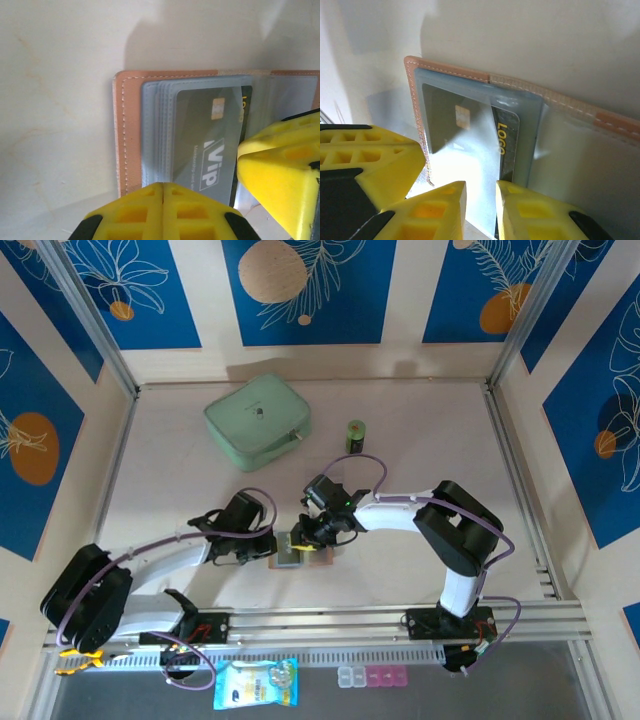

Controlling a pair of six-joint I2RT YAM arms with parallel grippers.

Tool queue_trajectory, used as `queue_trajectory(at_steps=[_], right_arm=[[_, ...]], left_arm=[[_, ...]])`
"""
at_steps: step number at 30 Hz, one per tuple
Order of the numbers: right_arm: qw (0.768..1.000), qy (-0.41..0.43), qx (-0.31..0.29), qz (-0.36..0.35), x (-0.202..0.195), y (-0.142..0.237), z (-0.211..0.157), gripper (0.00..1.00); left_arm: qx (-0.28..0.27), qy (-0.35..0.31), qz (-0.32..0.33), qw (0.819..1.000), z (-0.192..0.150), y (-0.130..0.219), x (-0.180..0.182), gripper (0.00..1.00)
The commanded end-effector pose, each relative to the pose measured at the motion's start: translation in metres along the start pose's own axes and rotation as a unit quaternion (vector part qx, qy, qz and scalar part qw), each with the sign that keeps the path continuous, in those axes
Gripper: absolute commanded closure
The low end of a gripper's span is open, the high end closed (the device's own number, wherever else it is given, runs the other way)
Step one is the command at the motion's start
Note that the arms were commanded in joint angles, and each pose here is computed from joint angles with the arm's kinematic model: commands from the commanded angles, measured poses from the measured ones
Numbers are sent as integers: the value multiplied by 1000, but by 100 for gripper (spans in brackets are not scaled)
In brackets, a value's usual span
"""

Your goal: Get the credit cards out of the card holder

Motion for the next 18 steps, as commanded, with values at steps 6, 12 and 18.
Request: queue_trajectory(at_steps=[6,12,18], right_arm=[[1000,-5,3,3,0,5,-4,74],[1000,-5,-4,-10,0,10,-4,74],[1000,-13,7,-10,-6,3,-7,74]], left_arm=[[9,13,10,1000,-4,-9,15,96],[25,15,22,999,-8,-15,20,96],[26,16,23,999,-8,-15,20,96]])
Point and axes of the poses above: each hand's point on the last joint's axis, 136 mm out from that joint toward the fingers, its own y axis back along the fingers, its own x axis along the line the jaws close on, z = x × y, the point moved 4 cm from there along y, back along the fingers, and after that the axes turned 14 degrees about y, right-handed, at the moved point
